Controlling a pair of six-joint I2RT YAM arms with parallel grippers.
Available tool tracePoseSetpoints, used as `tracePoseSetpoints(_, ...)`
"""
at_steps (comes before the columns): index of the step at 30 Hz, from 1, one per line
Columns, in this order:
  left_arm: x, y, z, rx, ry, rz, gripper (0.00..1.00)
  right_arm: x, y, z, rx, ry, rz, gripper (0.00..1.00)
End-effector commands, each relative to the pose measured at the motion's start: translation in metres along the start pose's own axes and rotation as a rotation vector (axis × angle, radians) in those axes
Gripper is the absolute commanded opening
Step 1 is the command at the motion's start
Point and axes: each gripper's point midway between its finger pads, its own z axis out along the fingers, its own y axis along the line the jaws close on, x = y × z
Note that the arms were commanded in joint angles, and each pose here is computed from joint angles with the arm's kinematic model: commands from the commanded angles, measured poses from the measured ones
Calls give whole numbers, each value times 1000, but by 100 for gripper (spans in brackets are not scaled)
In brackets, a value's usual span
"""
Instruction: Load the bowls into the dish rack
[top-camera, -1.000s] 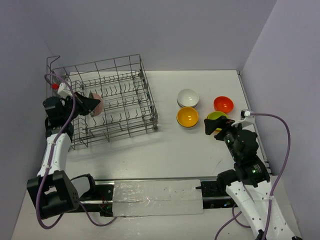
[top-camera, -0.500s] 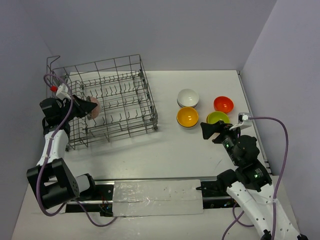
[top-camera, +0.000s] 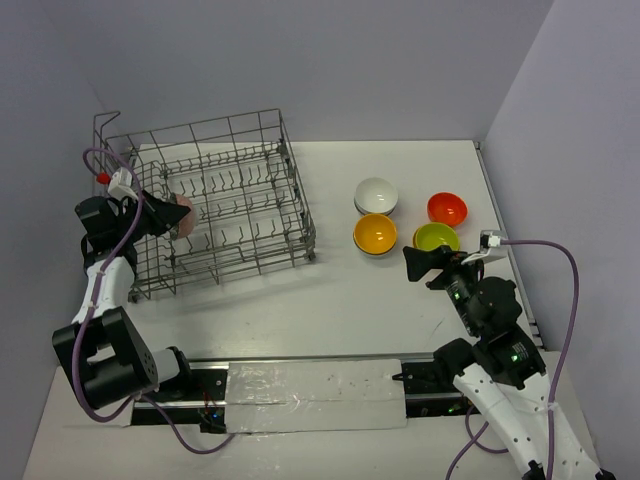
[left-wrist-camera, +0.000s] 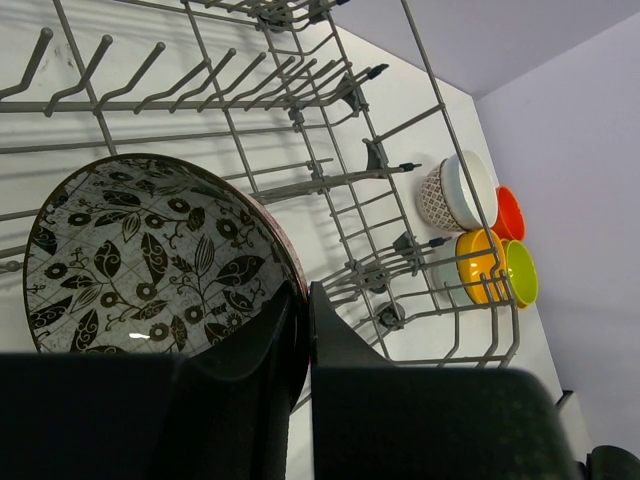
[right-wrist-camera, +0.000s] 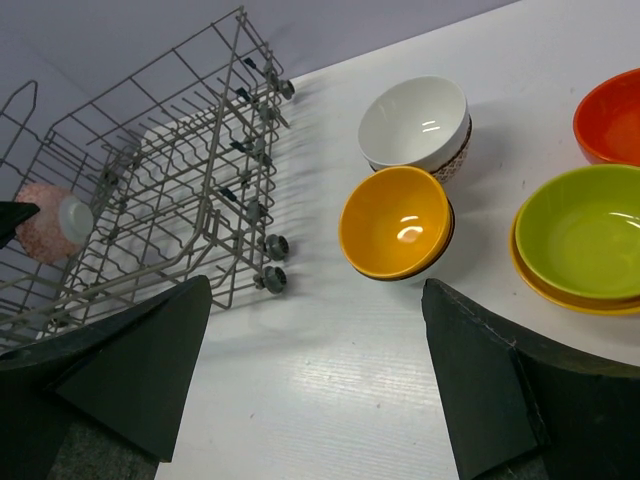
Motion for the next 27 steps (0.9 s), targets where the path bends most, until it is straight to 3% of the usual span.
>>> tracePoseSetpoints(1, 5, -2, 0, 42, 27, -24, 0, -6, 2, 0, -6, -30, 0, 93)
tracePoseSetpoints(12, 2, -8, -8, 116, 0, -85, 0, -8, 3, -1, -13, -33, -4, 93)
tracePoseSetpoints(27, 14, 10, -9, 46, 17, -186, 0, -9, 3, -1, -12, -38, -5, 93)
